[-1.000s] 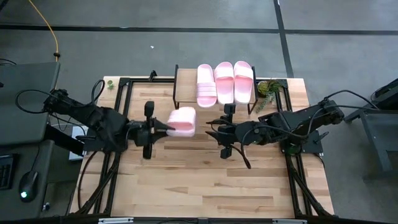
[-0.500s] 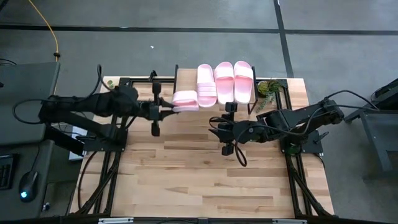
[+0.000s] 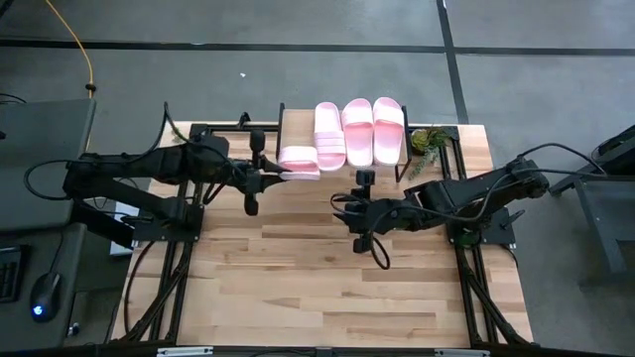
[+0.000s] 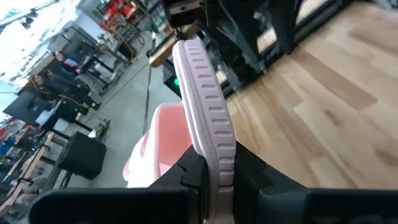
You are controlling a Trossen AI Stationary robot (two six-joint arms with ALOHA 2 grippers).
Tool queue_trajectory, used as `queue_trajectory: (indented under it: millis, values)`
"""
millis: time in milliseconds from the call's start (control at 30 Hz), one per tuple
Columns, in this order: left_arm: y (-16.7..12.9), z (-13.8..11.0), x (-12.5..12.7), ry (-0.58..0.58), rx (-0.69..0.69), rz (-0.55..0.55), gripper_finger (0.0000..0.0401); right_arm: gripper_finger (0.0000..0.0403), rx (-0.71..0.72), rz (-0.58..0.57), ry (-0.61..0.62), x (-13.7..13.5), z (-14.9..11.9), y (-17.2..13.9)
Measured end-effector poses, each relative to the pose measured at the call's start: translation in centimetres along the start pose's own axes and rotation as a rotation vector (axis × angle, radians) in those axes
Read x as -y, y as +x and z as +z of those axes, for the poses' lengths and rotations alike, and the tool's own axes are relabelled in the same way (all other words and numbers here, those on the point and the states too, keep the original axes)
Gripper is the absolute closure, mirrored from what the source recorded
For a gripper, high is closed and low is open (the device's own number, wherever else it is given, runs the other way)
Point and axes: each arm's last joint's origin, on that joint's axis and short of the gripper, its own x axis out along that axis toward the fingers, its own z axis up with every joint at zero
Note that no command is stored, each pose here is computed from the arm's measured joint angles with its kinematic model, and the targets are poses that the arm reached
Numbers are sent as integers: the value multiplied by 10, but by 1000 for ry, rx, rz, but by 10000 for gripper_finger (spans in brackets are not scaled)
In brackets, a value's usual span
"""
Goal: Pick and place slides into the shelf
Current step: Put the pink slide on the shelf
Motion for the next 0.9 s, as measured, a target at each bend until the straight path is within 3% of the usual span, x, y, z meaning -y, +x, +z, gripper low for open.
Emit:
queue_trajectory:
  millis: [400,600,900]
  values:
    - [19,-12,2,72,-85,35,372,269,12,9,-1,-14,-15,19]
    - [30,-45,0,44,-148,55,372,269,19,22,-10,-16,-17,21]
    - [38,-85,-4,-16,-81,31,372,269,30,57,-7,-17,-16,21]
